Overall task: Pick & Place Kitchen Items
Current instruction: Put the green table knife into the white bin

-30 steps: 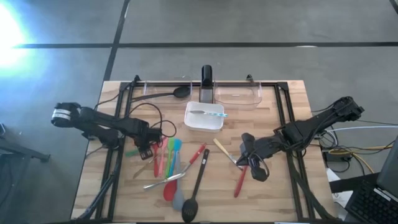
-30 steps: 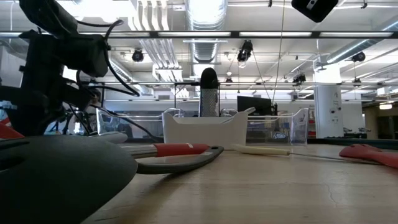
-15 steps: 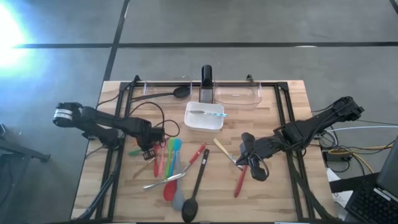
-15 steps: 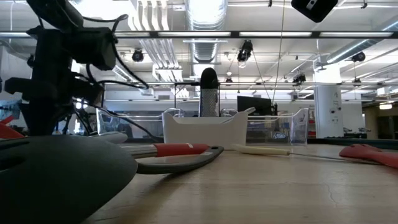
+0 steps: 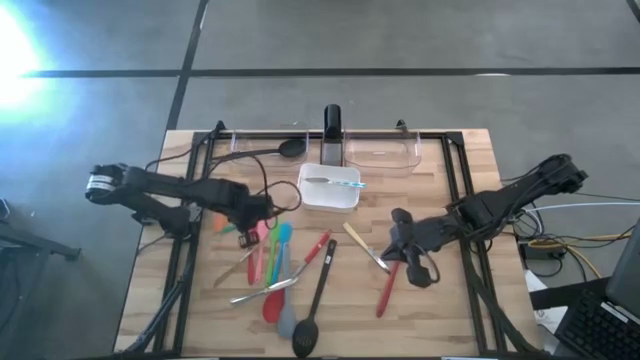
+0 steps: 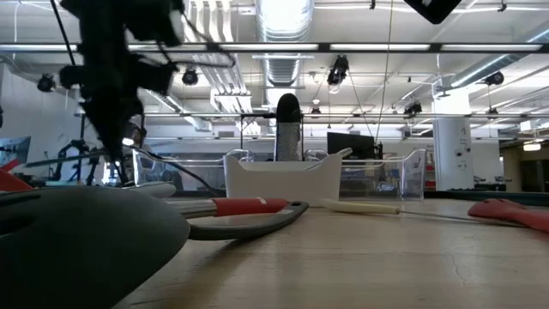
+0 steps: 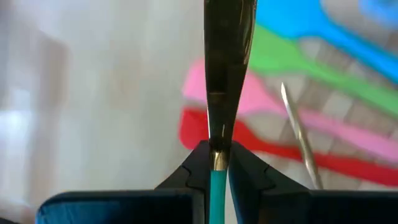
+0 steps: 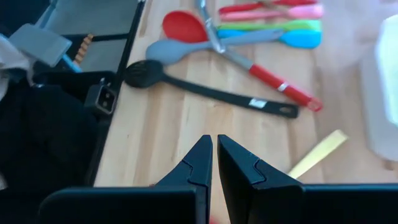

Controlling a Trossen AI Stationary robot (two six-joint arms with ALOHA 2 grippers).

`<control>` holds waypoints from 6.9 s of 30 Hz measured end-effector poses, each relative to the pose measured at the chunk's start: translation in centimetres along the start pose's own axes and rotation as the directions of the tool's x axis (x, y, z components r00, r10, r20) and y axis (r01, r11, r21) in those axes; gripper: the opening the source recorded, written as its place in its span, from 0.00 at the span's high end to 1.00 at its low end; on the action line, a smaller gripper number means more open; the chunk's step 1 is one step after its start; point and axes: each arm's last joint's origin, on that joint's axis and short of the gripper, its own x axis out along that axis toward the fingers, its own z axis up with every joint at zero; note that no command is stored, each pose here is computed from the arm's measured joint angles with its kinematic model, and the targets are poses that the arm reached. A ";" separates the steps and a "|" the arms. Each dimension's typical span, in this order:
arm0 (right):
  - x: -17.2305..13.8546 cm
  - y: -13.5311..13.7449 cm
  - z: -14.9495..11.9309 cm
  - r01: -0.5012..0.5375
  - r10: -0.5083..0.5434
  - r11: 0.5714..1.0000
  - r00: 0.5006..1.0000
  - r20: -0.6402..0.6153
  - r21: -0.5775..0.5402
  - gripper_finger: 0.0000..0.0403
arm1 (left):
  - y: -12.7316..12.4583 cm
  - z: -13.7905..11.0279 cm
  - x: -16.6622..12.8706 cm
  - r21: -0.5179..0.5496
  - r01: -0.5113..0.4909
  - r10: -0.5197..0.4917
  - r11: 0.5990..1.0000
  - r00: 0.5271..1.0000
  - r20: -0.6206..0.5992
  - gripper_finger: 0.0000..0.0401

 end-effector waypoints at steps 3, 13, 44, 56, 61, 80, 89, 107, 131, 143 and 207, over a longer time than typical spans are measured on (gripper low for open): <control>-1.0 -0.2 0.0 0.027 -0.027 1.000 0.999 0.042 -0.004 0.94 | 0.0 1.6 -1.8 0.046 -0.047 0.042 0.998 0.993 0.113 0.91; -3.0 -1.2 -0.7 0.138 -0.138 0.990 0.982 0.126 0.013 0.94 | 1.5 7.6 -6.8 0.224 -0.213 0.050 0.951 0.822 0.568 0.91; -3.0 -1.4 -1.2 0.149 -0.148 0.989 0.984 0.099 0.000 0.94 | 5.8 18.0 2.6 0.404 -0.251 -0.017 0.880 0.832 0.554 0.91; -1.3 -2.4 -3.5 0.578 -0.570 0.814 0.779 0.261 0.052 0.94 | 5.3 18.4 -1.9 0.265 -0.049 -0.199 0.963 0.535 0.821 0.91; 0.4 -3.2 -4.4 0.672 -0.671 0.726 0.642 0.371 0.150 0.94 | 4.7 18.5 -3.6 0.396 0.036 -0.391 0.918 0.264 0.882 0.91; 0.7 -4.1 -1.9 0.514 -0.508 0.840 0.631 0.586 0.176 0.71 | 2.2 18.1 -4.8 0.656 0.079 -0.656 0.751 -0.022 0.754 0.91; 2.5 -4.9 0.3 0.487 -0.474 0.862 0.675 0.566 0.141 0.66 | 2.2 18.1 -4.8 0.654 0.078 -0.654 0.753 -0.023 0.756 0.91; 4.4 -5.8 2.7 0.547 -0.518 0.829 0.669 0.533 0.119 0.93 | 2.1 18.1 -4.7 0.661 0.079 -0.662 0.746 -0.012 0.749 0.91; -3.7 -9.2 3.7 0.783 -0.791 0.610 0.610 0.042 0.121 0.93 | 3.1 10.8 -6.5 0.222 0.147 -0.265 0.964 0.448 0.854 0.53; 0.8 -14.5 8.8 0.619 -0.580 0.786 0.744 -0.330 0.013 0.93 | 3.5 4.5 -4.7 0.050 0.196 -0.120 0.979 0.365 0.923 0.55; 13.8 -24.2 10.1 0.537 -0.225 0.832 0.553 -0.802 0.137 0.80 | 3.7 2.9 -5.1 0.049 0.205 -0.116 0.977 0.331 0.937 0.55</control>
